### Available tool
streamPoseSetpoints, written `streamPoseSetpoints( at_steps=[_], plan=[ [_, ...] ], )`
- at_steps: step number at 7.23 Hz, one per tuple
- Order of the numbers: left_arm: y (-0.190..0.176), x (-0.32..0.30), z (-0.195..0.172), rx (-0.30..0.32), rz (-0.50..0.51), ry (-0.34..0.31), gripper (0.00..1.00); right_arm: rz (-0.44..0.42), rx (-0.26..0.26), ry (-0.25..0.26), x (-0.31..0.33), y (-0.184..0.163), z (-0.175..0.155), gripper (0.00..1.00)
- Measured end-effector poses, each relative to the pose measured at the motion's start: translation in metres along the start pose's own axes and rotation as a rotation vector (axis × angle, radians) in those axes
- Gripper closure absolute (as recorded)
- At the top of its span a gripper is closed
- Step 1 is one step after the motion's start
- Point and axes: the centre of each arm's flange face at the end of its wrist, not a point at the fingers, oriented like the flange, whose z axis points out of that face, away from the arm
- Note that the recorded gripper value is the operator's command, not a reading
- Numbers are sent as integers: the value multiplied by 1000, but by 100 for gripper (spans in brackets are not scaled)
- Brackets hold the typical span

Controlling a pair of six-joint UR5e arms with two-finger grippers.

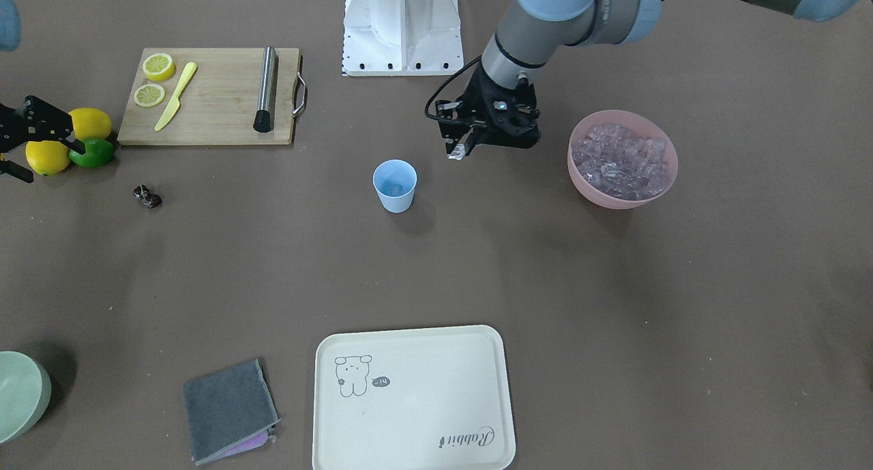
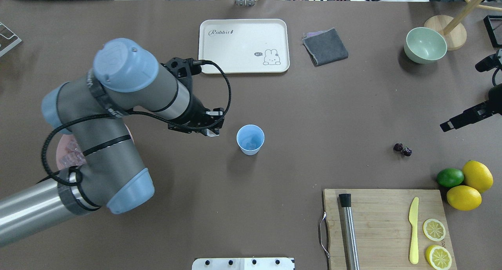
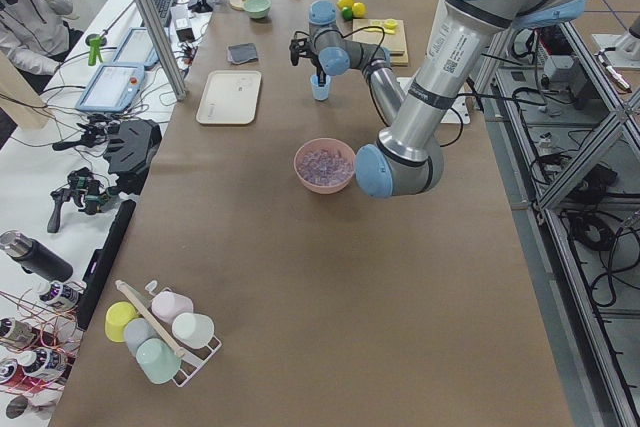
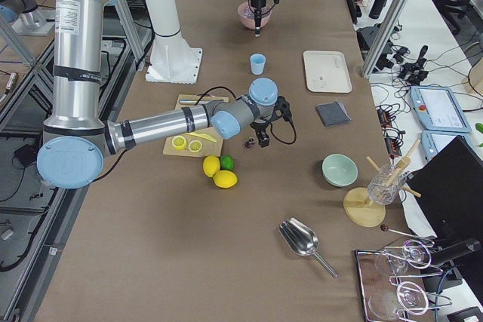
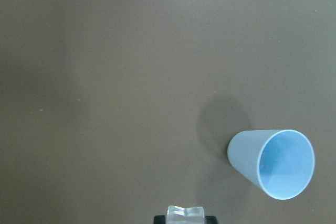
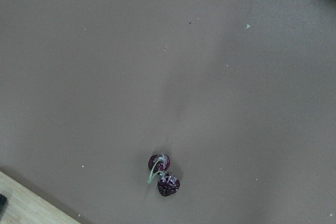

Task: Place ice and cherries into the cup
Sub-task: 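Carry the ice cube with the left gripper to the blue cup and drop it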

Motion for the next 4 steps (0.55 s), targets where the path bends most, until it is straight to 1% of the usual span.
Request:
streamPoseSetpoints(
  at_steps=[1,2,3,4],
  plan=[
    [3,25,15,11,-17,-2,100,0,0,0,0,0,0,1],
    [5,47,29,35,-29,-3,44,0,-1,0,0,0,0,1],
    [4,62,41,57,-32,1,21,1,-1,1,0,1,1,1],
    [3,69,48,69,-28,10,21,0,-1,0,0,1,1,1]
  ],
)
